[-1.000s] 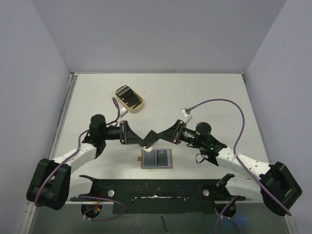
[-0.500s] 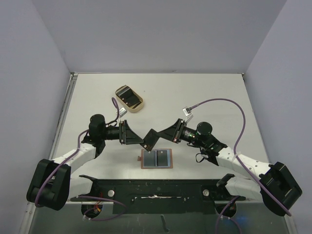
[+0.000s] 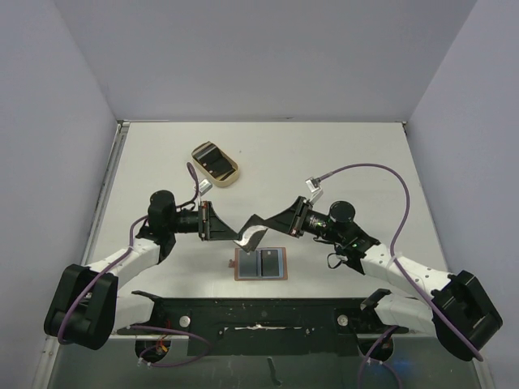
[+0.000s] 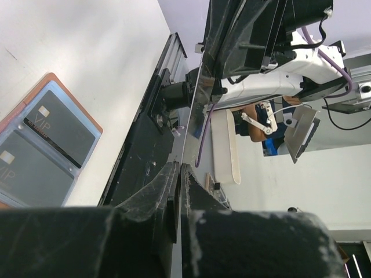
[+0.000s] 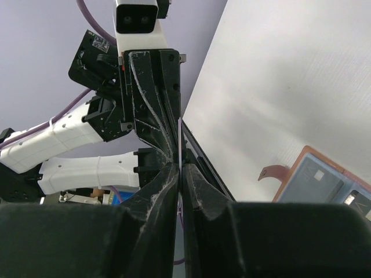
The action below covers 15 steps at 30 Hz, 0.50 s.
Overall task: Put the credit cards into the card holder
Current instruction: Adjust the credit card.
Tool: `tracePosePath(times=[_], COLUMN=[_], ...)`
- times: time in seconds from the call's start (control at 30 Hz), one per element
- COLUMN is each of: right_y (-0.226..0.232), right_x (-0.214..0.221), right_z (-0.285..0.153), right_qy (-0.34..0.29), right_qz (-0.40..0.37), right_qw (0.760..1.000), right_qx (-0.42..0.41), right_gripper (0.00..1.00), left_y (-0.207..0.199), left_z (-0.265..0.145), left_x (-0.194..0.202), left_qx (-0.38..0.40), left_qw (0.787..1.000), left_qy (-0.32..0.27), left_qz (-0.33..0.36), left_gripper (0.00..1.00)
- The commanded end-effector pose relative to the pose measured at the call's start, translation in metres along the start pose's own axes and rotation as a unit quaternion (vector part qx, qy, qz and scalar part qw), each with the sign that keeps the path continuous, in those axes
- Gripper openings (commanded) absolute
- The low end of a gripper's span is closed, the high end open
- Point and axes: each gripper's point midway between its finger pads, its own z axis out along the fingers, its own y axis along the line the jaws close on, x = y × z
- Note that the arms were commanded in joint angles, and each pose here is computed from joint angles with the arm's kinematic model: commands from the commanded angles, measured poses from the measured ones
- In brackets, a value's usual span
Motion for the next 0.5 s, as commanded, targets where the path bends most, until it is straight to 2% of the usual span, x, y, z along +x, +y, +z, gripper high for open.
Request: tracePosePath(times=[0.0, 0.3, 0.47], right_y=[0.025, 0.021, -0.006], right_x=[-0.016, -0.016, -0.029], right_z=[-0.010, -0.016, -0.026], right_qy=[-0.016, -0.018, -0.052], right_qz=[-0.028, -0.032, -0.049], right_qw=[0.999, 0.999, 0.996], right_qx=[-0.040, -0.032, 0.057], right_gripper=[0.09, 0.02, 0.00], left_y=[-0.008, -0.004, -0.011], left_z=[-0.002, 0.000, -0.003], left_x=[0.001, -0.001, -0.014], left_qx=[0.015, 0.008, -0.001], left_qw=[0.999, 0.999, 0.999], left_qy=[0.009, 0.010, -0.009], left_qz=[0.034, 0.032, 0.053], left_gripper=[0.00, 0.00, 0.00])
